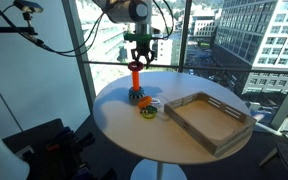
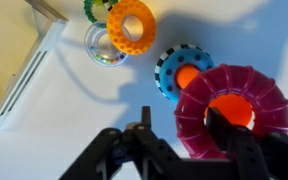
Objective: Put the pink ring on the orange stand.
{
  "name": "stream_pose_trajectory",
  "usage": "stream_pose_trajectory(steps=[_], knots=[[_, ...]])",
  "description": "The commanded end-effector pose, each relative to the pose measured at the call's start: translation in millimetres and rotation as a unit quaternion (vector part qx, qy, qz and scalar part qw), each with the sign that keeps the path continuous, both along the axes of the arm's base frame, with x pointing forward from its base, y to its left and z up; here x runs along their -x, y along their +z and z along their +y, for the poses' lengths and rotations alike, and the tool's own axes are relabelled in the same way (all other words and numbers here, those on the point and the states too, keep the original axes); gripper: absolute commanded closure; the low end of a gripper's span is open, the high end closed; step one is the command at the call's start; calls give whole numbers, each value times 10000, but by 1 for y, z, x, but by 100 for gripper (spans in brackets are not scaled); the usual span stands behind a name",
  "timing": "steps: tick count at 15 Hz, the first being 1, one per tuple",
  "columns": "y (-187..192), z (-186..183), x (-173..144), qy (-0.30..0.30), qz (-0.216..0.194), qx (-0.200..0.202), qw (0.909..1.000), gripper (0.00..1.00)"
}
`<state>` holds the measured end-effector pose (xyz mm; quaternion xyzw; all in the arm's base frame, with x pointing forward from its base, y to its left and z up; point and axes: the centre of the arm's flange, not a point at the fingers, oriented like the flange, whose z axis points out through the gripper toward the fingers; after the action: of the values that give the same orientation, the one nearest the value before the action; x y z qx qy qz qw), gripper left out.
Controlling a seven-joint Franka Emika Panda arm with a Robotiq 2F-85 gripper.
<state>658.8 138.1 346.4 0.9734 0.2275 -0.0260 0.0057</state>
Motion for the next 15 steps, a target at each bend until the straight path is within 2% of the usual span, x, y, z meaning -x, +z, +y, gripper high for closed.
stream_pose_trajectory(steps=[1, 2, 3, 10, 15], knots=[[-1, 1, -6, -30, 18, 28, 10000, 8], [-2, 1, -6, -30, 25, 28, 10000, 1], [-3, 1, -5, -30, 32, 26, 10000, 0], [-1, 1, -2, -15, 28, -4, 10000, 1], [10, 1, 9, 60, 212, -53, 9997, 0]])
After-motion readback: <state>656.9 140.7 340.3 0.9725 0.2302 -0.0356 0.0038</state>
